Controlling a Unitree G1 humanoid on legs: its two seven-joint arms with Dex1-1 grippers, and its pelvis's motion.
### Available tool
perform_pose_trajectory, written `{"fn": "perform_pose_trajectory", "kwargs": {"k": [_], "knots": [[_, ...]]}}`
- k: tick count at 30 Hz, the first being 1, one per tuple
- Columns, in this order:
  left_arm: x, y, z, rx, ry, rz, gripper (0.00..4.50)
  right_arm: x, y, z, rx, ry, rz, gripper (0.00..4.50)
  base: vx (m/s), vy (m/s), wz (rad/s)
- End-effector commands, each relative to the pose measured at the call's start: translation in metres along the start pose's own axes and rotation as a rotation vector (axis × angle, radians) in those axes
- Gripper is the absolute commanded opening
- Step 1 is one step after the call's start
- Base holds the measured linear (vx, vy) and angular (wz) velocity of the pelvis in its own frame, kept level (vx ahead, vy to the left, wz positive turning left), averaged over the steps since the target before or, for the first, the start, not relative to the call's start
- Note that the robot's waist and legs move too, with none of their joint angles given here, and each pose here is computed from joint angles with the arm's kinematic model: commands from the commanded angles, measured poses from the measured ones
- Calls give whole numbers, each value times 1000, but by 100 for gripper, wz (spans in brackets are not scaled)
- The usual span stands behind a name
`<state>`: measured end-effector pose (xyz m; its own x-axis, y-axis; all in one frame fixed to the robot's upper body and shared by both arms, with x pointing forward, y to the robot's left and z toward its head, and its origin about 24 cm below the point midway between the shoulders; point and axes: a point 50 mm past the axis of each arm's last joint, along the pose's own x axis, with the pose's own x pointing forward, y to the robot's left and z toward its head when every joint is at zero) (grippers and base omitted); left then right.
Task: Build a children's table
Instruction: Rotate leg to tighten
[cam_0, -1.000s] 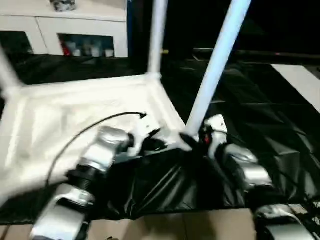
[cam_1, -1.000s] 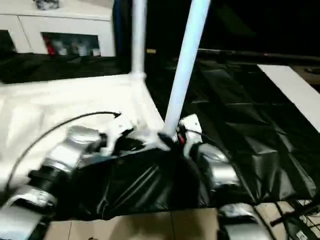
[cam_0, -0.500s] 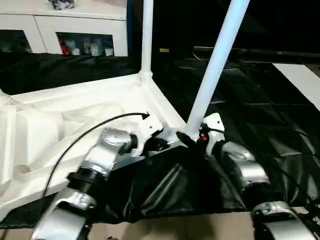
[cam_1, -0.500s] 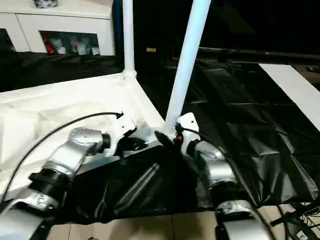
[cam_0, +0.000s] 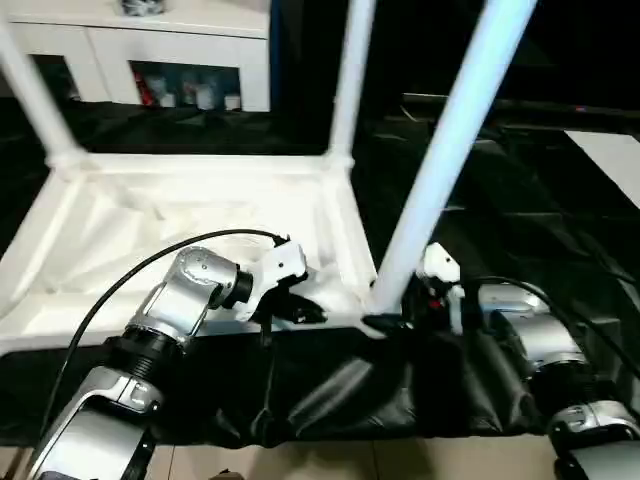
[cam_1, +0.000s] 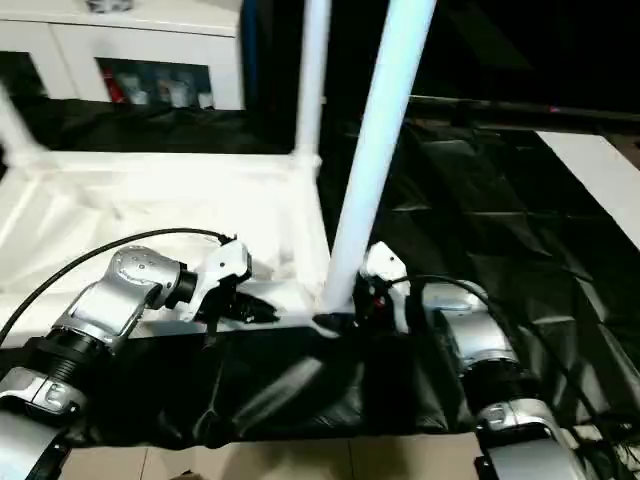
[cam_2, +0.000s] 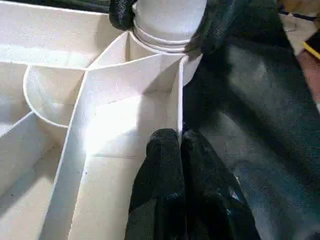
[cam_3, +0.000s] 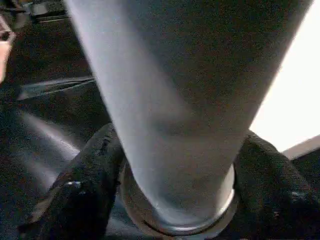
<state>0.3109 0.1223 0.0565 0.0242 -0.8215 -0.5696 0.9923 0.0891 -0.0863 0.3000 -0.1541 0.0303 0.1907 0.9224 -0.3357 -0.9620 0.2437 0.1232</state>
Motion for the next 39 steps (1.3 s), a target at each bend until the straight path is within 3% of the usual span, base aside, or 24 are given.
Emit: {"fn": "perform_pose_trajectory", "kwargs": {"k": [1,5,9,13,15,21,23,24,30,39], "knots": [[15,-1,10,31,-1,-41,0,27,23,-9,15,54,214,314,0,0,0],[15,0,10,27,-1,-39,0,28,25,-10,21,48,217,275,0,0,0],[16,2,12,14,-18,5,0,30,22,-11,44,23,152,265,0,0,0],[24,10,17,-22,-48,141,0,39,7,-15,95,-2,-116,262,0,0,0],[34,11,23,-63,-85,215,0,46,-3,-17,170,-23,-318,262,-25,3,-2],[66,2,39,-107,-145,239,0,70,-7,-13,276,-56,-529,261,-18,4,-2],[68,1,40,-105,-147,235,0,74,-6,-11,284,-66,-523,261,0,0,0],[70,0,41,-102,-150,224,0,76,-4,-8,286,-86,-497,317,0,0,0],[57,6,38,-72,-144,235,0,66,-4,-4,204,-100,-437,376,0,0,0],[31,6,25,-16,-114,94,0,29,-5,-6,61,-13,-234,380,0,0,0]]}}
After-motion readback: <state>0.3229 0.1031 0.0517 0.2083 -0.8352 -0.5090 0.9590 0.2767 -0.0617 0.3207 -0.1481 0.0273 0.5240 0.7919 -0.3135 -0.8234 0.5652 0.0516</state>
